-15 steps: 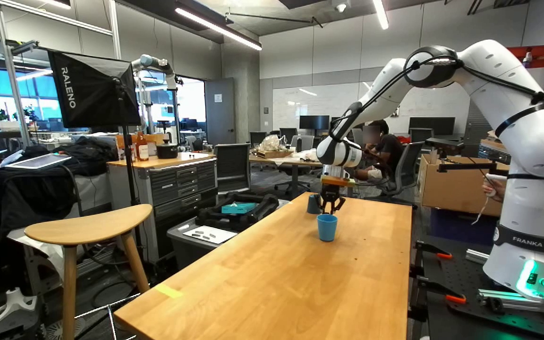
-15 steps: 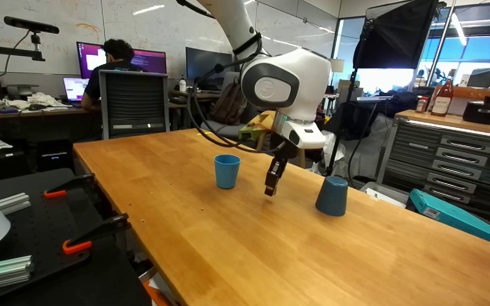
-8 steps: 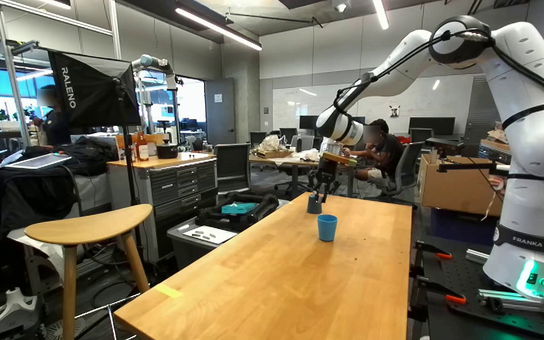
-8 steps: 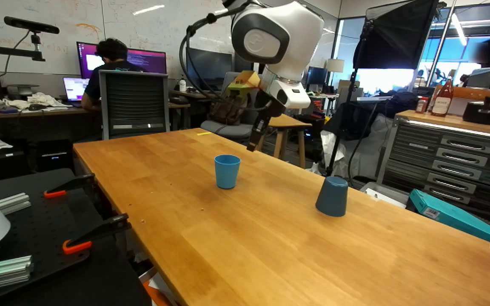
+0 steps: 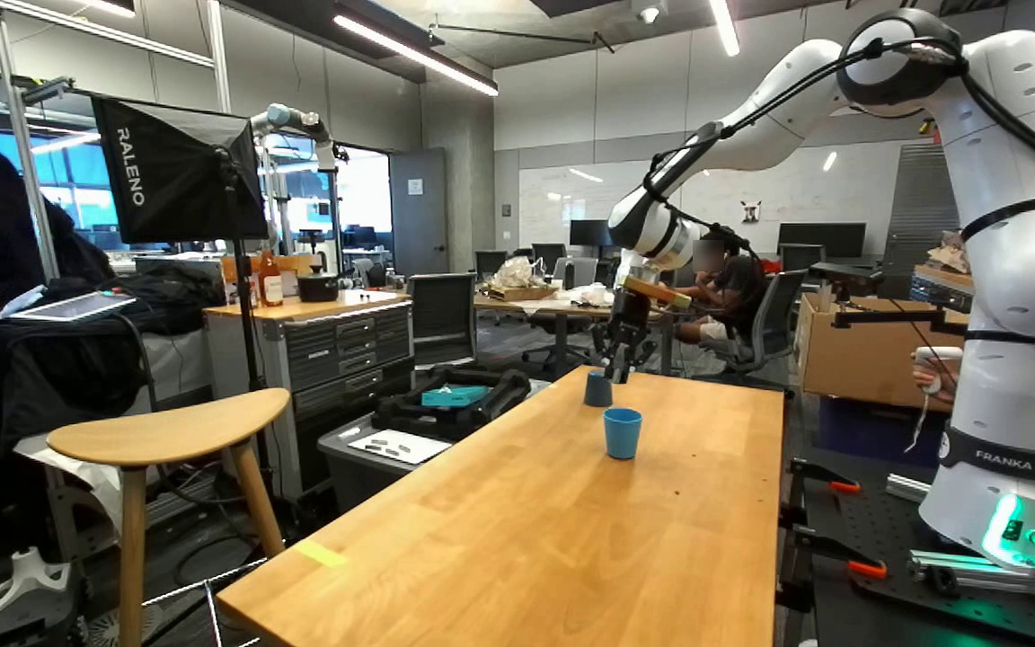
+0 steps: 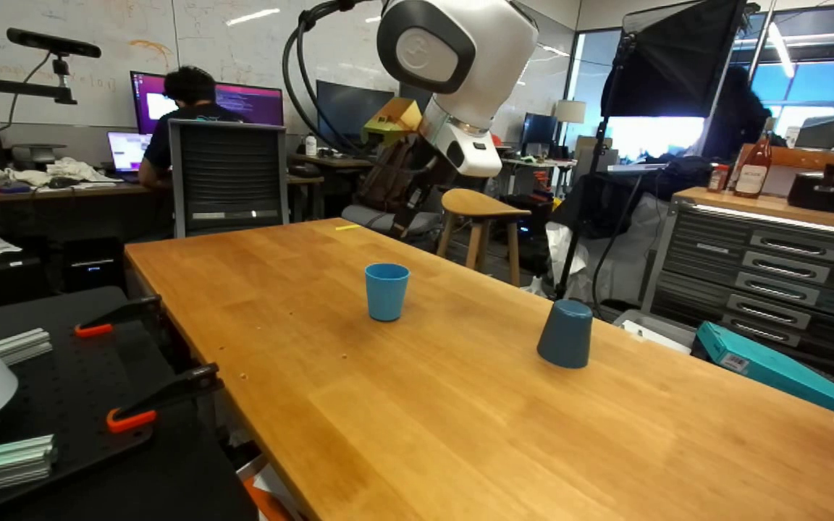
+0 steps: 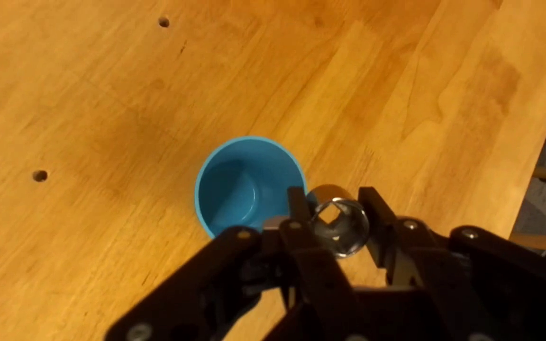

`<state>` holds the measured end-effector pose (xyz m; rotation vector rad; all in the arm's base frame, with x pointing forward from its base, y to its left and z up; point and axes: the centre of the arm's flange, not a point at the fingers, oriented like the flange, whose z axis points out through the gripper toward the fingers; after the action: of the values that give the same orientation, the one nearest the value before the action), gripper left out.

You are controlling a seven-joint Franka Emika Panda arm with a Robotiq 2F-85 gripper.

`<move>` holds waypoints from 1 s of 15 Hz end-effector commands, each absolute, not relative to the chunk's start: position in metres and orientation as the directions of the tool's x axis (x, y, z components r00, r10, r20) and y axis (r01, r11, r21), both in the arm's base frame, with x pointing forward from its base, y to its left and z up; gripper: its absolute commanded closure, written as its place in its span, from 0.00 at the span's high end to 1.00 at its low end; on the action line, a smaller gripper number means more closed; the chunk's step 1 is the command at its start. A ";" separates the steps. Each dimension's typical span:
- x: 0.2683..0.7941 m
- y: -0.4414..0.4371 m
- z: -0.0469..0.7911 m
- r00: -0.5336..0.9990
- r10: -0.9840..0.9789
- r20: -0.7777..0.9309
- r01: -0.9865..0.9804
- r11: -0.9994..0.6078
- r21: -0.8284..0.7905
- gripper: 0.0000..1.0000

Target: Put the silver object in the light blue cup

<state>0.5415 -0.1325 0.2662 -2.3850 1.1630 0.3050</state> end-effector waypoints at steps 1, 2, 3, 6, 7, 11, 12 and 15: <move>0.537 -0.127 0.246 0.601 -0.679 -0.421 -0.799 -0.514 -0.312 0.08; 0.536 -0.127 0.238 0.593 -0.681 -0.430 -0.805 -0.511 -0.302 0.08; 0.535 -0.127 0.231 0.586 -0.685 -0.433 -0.810 -0.509 -0.292 0.08; 0.534 -0.126 0.212 0.570 -0.689 -0.448 -0.821 -0.505 -0.267 0.08; 0.534 -0.127 0.207 0.566 -0.692 -0.448 -0.823 -0.502 -0.264 0.08; 0.536 -0.129 0.192 0.562 -0.709 -0.426 -0.826 -0.499 -0.261 0.08; 0.537 -0.129 0.190 0.560 -0.713 -0.422 -0.828 -0.497 -0.258 0.09; 0.538 -0.129 0.190 0.557 -0.718 -0.418 -0.830 -0.496 -0.255 0.62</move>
<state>0.5301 -0.1322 0.1874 -2.3830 1.2527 0.3935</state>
